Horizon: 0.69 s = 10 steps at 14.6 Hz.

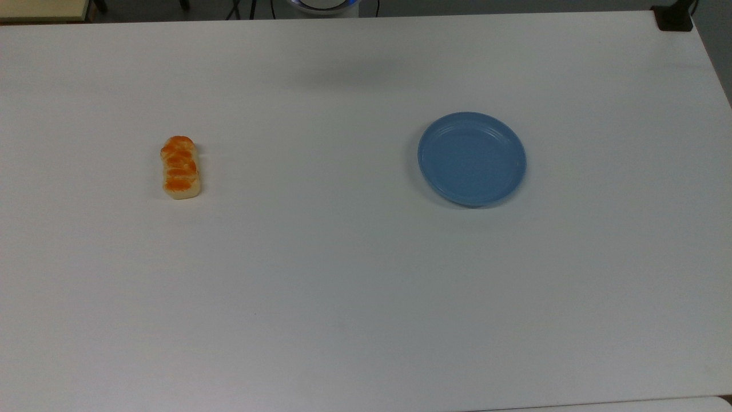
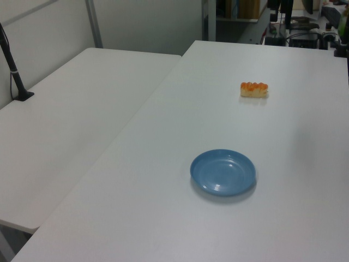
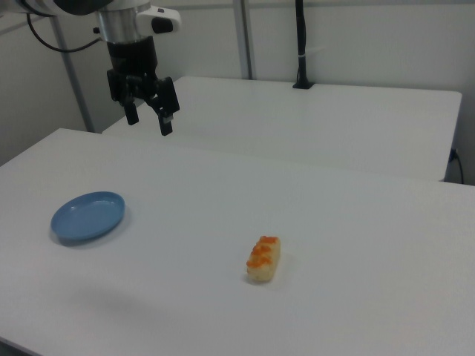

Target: Put the bread on the table

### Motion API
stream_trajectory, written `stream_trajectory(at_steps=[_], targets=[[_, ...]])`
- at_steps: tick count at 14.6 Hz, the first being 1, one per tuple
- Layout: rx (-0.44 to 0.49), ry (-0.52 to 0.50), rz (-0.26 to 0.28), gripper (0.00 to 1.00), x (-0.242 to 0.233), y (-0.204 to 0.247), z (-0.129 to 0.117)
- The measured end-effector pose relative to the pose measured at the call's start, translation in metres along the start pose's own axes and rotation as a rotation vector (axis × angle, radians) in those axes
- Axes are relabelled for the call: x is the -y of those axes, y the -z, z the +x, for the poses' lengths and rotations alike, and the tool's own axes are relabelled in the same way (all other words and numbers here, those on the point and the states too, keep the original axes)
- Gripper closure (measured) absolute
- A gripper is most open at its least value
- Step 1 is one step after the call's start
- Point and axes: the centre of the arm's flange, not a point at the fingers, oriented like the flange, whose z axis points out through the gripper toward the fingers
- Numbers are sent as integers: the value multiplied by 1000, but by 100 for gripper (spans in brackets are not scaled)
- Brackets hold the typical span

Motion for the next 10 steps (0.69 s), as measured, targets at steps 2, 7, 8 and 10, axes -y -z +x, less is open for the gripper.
stream_trajectory(at_steps=[2, 7, 8, 10], targets=[[-19, -3, 0, 0, -1, -4, 6], [-92, 54, -1, 0, -1, -11, 21], [-94, 57, -1, 0, -1, -14, 22], [-90, 59, -2, 0, 0, -17, 24]])
